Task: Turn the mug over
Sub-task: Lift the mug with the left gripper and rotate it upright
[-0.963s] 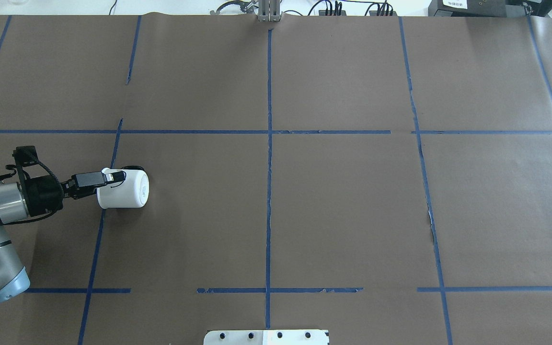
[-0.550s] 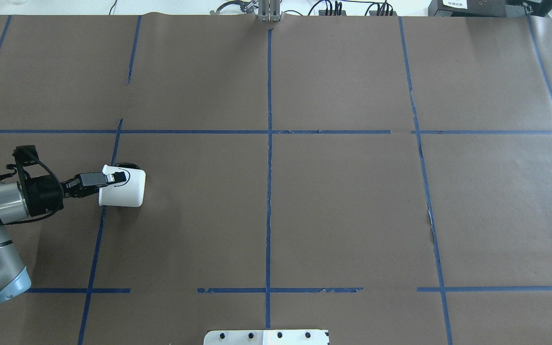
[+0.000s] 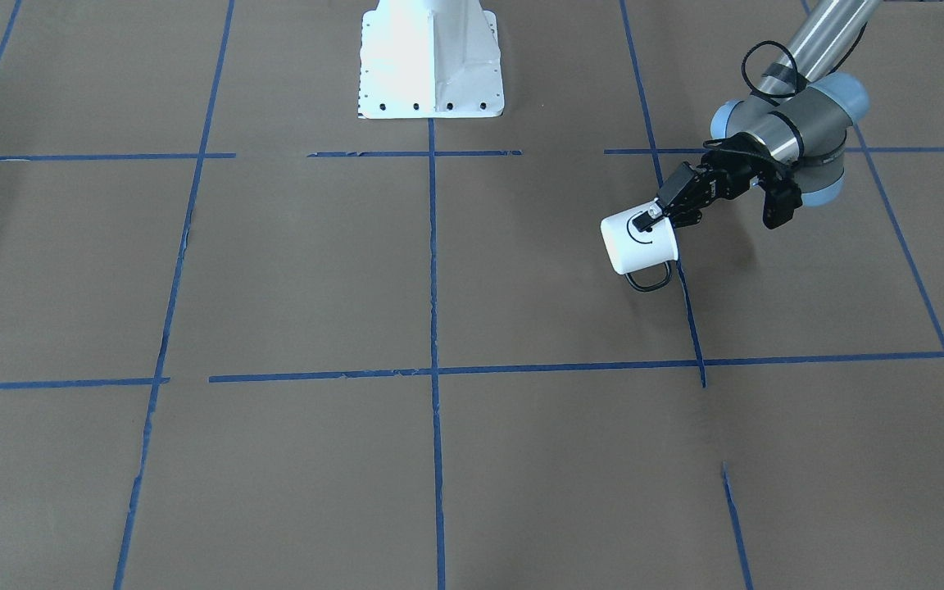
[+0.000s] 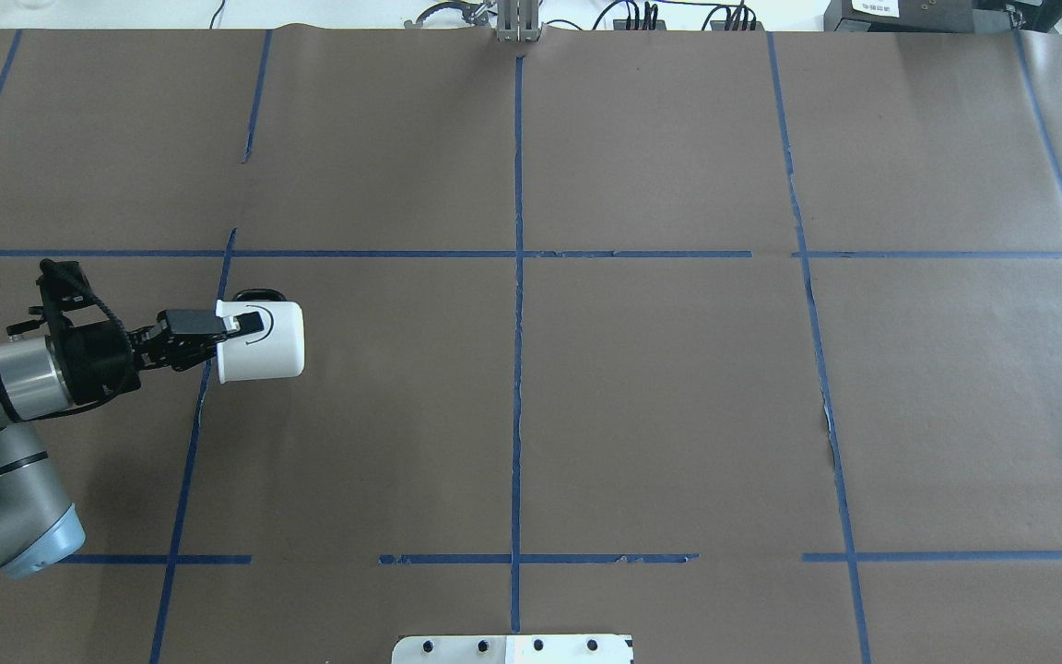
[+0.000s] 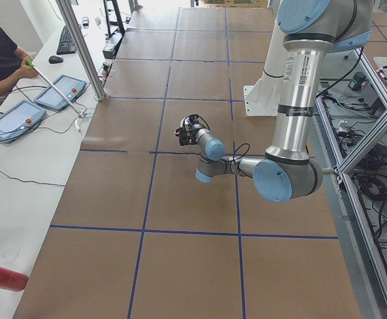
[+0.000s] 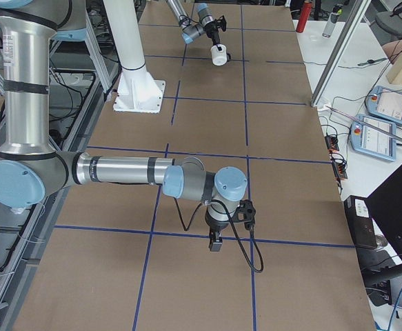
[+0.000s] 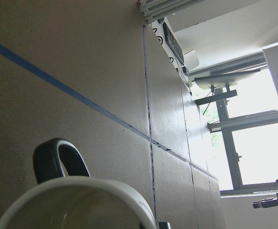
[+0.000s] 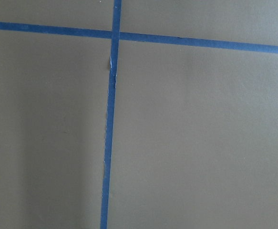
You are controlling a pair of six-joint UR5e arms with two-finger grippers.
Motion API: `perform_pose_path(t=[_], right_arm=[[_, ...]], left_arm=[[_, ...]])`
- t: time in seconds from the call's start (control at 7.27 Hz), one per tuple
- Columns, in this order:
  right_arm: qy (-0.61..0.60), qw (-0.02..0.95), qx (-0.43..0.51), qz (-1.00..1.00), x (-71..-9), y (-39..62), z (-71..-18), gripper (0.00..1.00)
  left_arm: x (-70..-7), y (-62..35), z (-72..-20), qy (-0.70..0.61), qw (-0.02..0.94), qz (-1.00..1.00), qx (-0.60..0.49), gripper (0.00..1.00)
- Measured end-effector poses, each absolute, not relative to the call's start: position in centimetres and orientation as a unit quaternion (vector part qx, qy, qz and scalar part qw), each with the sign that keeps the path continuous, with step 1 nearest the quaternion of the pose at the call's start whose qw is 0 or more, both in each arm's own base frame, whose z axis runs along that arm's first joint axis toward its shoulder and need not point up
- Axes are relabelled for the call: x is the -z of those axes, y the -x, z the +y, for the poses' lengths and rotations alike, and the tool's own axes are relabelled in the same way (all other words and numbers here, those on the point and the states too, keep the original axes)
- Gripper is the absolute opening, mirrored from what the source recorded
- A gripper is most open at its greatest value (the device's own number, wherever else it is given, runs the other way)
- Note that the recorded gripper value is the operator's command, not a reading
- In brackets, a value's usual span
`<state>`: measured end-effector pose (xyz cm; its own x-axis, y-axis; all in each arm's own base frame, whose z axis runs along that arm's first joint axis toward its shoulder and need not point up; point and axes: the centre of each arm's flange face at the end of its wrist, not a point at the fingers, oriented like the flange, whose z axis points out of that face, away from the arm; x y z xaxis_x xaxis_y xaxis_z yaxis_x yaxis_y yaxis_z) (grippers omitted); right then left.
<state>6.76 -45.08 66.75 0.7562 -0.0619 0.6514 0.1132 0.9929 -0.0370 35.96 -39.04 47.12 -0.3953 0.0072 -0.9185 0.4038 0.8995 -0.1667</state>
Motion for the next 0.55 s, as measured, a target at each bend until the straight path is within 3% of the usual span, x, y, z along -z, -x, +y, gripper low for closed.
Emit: perform_pose_path(t=[0.55], right_arm=[[0.037,0.936,0.047,-0.346,-66.8,-6.8,-45.1,1.0]], left_arm=[[-31.7,-44.4,-45.0,-0.101,0.628,0.724,0.267,0.0]])
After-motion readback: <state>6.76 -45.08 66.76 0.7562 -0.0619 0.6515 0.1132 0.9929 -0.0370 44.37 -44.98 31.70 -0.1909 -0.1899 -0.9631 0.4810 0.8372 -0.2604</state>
